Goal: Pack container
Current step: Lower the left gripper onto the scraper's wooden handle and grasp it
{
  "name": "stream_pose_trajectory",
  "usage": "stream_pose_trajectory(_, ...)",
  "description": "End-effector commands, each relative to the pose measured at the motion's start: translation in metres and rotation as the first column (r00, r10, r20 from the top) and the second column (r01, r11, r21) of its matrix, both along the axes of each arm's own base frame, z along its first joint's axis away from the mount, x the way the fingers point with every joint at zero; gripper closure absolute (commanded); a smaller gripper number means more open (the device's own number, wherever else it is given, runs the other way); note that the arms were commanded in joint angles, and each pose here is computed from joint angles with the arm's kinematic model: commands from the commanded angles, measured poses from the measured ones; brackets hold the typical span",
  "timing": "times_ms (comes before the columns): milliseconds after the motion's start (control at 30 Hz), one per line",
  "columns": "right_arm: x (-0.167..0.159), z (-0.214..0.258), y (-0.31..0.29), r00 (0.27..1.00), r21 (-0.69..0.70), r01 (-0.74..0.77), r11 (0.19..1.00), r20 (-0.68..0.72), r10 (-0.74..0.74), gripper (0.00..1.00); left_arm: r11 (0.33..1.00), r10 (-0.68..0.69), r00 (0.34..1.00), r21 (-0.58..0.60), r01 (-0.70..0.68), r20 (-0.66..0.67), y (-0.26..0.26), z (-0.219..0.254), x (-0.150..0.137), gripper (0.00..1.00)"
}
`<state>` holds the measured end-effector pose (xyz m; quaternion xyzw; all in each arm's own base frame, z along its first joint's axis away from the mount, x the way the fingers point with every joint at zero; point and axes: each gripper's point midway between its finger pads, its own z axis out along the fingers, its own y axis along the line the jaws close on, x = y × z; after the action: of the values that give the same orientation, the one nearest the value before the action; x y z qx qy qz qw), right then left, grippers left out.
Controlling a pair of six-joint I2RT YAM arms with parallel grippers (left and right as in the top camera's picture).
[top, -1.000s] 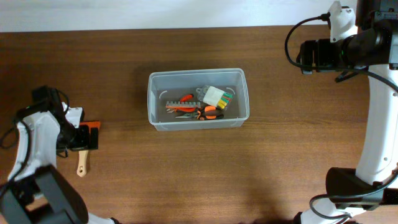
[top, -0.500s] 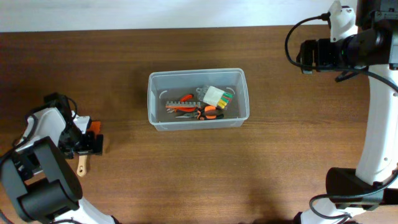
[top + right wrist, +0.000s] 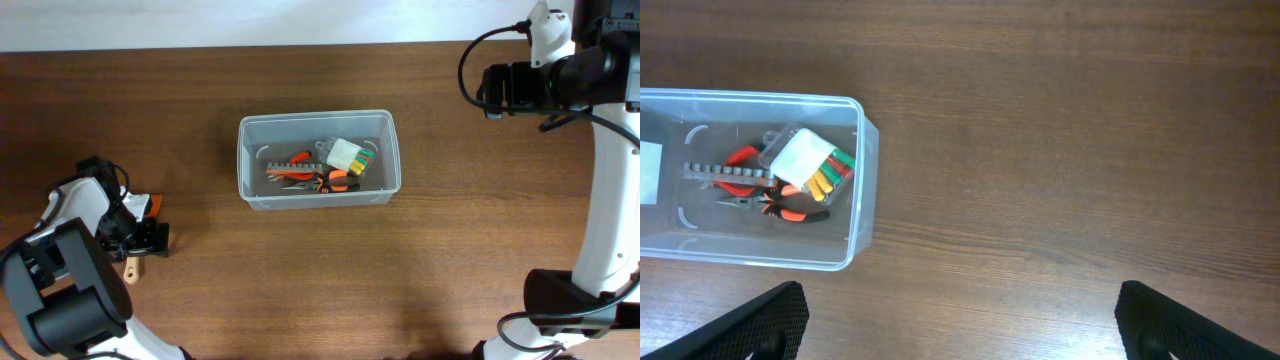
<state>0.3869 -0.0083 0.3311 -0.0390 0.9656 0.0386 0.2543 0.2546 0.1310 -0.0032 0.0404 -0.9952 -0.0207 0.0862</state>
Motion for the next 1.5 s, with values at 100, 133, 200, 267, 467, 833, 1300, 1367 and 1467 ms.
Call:
stream_pose_trajectory(100, 0.002, -0.004, 0.002, 1.000, 0.014, -0.003, 1.000, -0.009, 0.003, 0.01, 1.000, 0.003, 0.999, 0.001, -0.003, -0.044, 0.000, -0.007, -0.014, 0.19)
stream_pose_trajectory(133, 0.002, -0.004, 0.002, 1.000, 0.014, -0.003, 1.000, -0.010, 0.003, 0.01, 1.000, 0.003, 0.999, 0.001, -0.003, -0.044, 0.000, -0.007, -0.014, 0.25)
stream_pose_trajectory(200, 0.002, -0.004, 0.002, 1.000, 0.014, -0.003, 1.000, -0.010, 0.003, 0.01, 1.000, 0.003, 0.999, 0.001, -0.003, -0.044, 0.000, -0.007, -0.014, 0.34)
stream_pose_trajectory(267, 0.002, -0.004, 0.002, 1.000, 0.014, -0.003, 1.000, -0.010, 0.003, 0.01, 1.000, 0.003, 0.999, 0.001, -0.003, -0.044, 0.000, -0.007, -0.014, 0.39)
stream_pose_trajectory(467, 0.002, -0.004, 0.002, 1.000, 0.014, -0.003, 1.000, -0.010, 0.003, 0.01, 1.000, 0.003, 0.999, 0.001, -0.003, -0.044, 0.000, -0.007, -0.014, 0.54)
stream_pose_trajectory(833, 0.002, -0.004, 0.002, 1.000, 0.014, -0.003, 1.000, -0.010, 0.003, 0.01, 1.000, 0.005, 0.999, -0.013, -0.006, -0.038, -0.003, -0.008, -0.012, 0.70)
stream_pose_trajectory(1300, 0.002, -0.004, 0.002, 1.000, 0.014, -0.003, 1.000, -0.010, 0.003, 0.01, 0.997, 0.018, 1.000, -0.081, -0.018, -0.006, -0.014, -0.009, -0.007, 0.82)
stream_pose_trajectory(1367, 0.002, -0.004, 0.002, 1.000, 0.015, -0.003, 1.000, -0.010, 0.003, 0.01, 0.995, 0.021, 1.000, -0.098, -0.021, 0.003, -0.017, -0.009, -0.005, 0.90)
stream_pose_trajectory(1467, 0.002, -0.004, 0.002, 1.000, 0.015, -0.003, 1.000, -0.009, 0.003, 0.01, 0.994, 0.024, 1.000, -0.110, -0.023, 0.009, -0.019, -0.009, -0.004, 0.98)
